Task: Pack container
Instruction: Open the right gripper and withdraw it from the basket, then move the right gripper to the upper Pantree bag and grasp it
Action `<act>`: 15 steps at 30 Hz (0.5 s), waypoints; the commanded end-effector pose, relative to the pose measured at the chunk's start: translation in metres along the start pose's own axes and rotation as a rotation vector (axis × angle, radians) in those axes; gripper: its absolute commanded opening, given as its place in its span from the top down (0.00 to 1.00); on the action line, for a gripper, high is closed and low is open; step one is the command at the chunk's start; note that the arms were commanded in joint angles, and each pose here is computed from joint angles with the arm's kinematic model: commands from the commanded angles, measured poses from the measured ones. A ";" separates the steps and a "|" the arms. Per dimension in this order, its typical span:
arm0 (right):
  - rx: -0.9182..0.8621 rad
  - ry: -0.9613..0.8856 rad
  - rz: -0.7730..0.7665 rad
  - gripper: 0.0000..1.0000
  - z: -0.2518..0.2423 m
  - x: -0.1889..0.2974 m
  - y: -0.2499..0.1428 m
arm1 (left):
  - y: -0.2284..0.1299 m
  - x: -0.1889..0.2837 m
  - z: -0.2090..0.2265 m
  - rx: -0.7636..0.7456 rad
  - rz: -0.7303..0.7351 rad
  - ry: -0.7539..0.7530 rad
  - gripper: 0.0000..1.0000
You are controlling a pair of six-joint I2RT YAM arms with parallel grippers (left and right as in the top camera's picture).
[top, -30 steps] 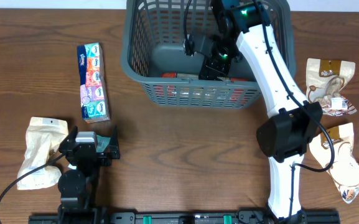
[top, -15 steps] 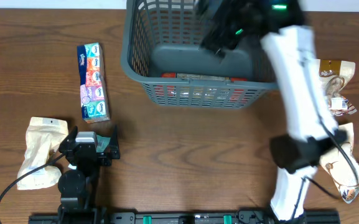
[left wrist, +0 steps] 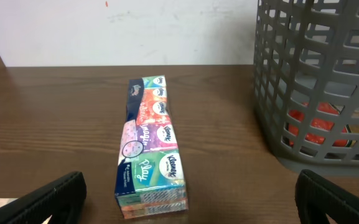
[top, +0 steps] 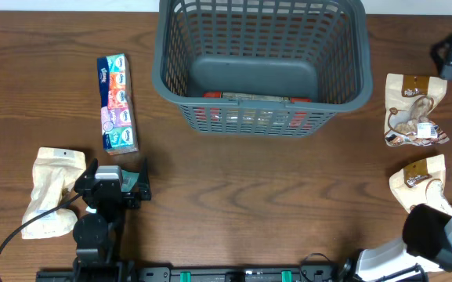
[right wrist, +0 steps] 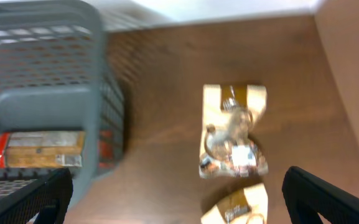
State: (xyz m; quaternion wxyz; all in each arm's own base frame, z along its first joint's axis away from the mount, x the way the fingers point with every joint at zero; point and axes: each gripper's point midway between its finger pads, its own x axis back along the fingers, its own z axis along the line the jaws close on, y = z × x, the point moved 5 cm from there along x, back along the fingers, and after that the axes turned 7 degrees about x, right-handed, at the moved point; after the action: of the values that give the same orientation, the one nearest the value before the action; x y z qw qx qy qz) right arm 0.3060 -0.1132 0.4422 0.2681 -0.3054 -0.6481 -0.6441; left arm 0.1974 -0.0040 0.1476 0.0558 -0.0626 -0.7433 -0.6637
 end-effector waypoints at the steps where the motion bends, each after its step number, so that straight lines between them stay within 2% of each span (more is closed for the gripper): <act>1: -0.101 0.007 0.049 0.01 -0.018 -0.010 -0.012 | -0.014 -0.001 0.002 0.012 0.051 0.011 0.01; 11: -0.151 -0.100 0.314 0.01 -0.056 -0.091 -0.062 | -0.014 -0.001 0.002 0.012 0.051 0.012 0.01; 15: -0.116 -0.116 0.352 0.01 -0.066 -0.125 -0.077 | -0.014 -0.001 0.002 0.012 0.051 0.012 0.01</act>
State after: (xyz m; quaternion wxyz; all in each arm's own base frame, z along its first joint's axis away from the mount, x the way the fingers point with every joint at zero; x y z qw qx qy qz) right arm 0.3308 -0.1735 0.3198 0.3157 -0.4393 -0.5625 -0.6253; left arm 0.1974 -0.0040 0.1476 0.0559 -0.0625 -0.7432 -0.6637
